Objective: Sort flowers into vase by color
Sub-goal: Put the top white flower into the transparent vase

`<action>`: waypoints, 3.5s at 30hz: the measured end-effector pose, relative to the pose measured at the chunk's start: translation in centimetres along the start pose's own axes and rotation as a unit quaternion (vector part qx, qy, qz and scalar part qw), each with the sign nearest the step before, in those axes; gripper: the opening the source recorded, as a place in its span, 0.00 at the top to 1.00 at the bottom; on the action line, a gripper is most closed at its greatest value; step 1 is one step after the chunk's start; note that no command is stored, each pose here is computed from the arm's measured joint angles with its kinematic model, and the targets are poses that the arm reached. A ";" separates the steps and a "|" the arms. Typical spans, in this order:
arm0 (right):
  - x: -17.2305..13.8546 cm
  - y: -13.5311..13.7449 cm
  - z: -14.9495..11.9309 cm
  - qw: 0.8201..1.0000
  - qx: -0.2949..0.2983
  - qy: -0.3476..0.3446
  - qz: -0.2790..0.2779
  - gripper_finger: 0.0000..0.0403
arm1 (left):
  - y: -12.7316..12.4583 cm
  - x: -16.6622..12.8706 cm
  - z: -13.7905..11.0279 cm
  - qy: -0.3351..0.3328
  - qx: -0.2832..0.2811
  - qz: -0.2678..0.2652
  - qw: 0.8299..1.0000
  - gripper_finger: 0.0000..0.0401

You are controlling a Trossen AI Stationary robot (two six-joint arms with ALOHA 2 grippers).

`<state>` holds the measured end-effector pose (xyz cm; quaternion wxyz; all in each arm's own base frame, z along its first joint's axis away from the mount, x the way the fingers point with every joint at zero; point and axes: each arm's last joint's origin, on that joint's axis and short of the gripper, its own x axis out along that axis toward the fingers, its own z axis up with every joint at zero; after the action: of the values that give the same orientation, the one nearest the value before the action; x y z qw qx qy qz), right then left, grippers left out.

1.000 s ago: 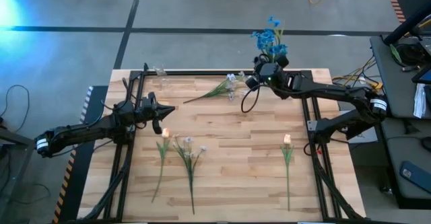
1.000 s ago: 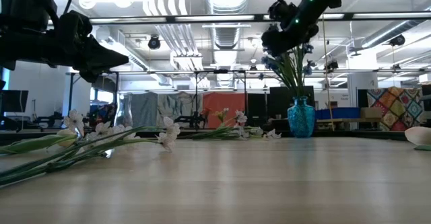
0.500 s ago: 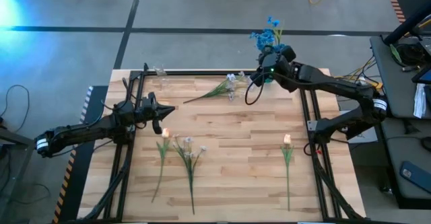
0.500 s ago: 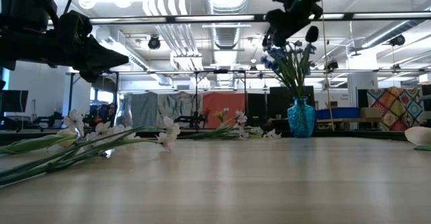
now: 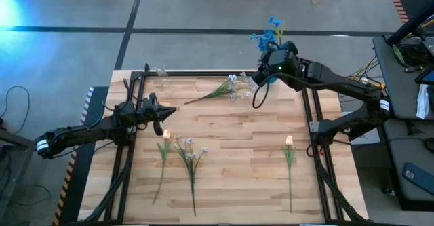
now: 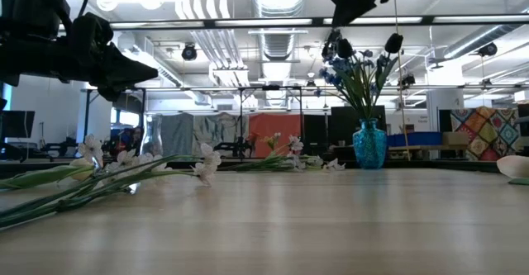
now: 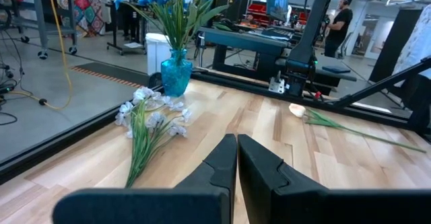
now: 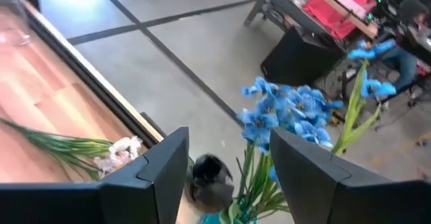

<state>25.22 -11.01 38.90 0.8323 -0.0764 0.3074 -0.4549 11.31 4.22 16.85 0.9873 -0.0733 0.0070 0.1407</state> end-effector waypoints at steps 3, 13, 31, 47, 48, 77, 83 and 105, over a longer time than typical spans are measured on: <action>-0.5 0.5 0.2 1.000 -0.010 -0.010 0.010 0.56 | 0.0 0.0 0.0 0.001 0.000 -0.007 1.000 1.00; -2.6 2.9 0.3 0.995 -0.077 -0.041 0.051 0.96 | 0.0 0.4 0.1 0.022 -0.015 0.008 1.000 1.00; -4.7 10.8 -5.0 0.979 -0.110 -0.066 0.157 0.98 | 0.3 6.6 2.9 0.218 0.084 -0.037 0.971 1.00; -2.5 15.5 -15.0 0.973 -0.034 -0.063 0.221 0.98 | 4.9 15.7 4.2 0.375 0.100 -0.068 0.919 1.00; -2.4 15.5 -15.4 0.973 -0.024 -0.064 0.222 0.98 | 5.3 16.4 4.2 0.387 0.096 -0.066 0.915 1.00; -1.6 15.6 -17.9 0.973 0.005 -0.052 0.223 0.98 | 11.8 29.8 2.3 0.540 0.090 -0.024 0.837 0.47; -1.6 15.6 -18.2 0.974 0.005 -0.050 0.222 0.98 | 12.2 30.1 1.2 0.556 0.097 -0.013 0.826 0.52; -1.6 15.6 -18.2 0.974 0.011 -0.048 0.222 0.98 | 13.8 27.8 3.9 0.488 0.071 -0.029 0.870 0.99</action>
<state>25.13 1.98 18.72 0.9271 -0.0191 0.2713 -0.2579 34.15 25.55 17.76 0.8645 -0.0628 0.4954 0.0579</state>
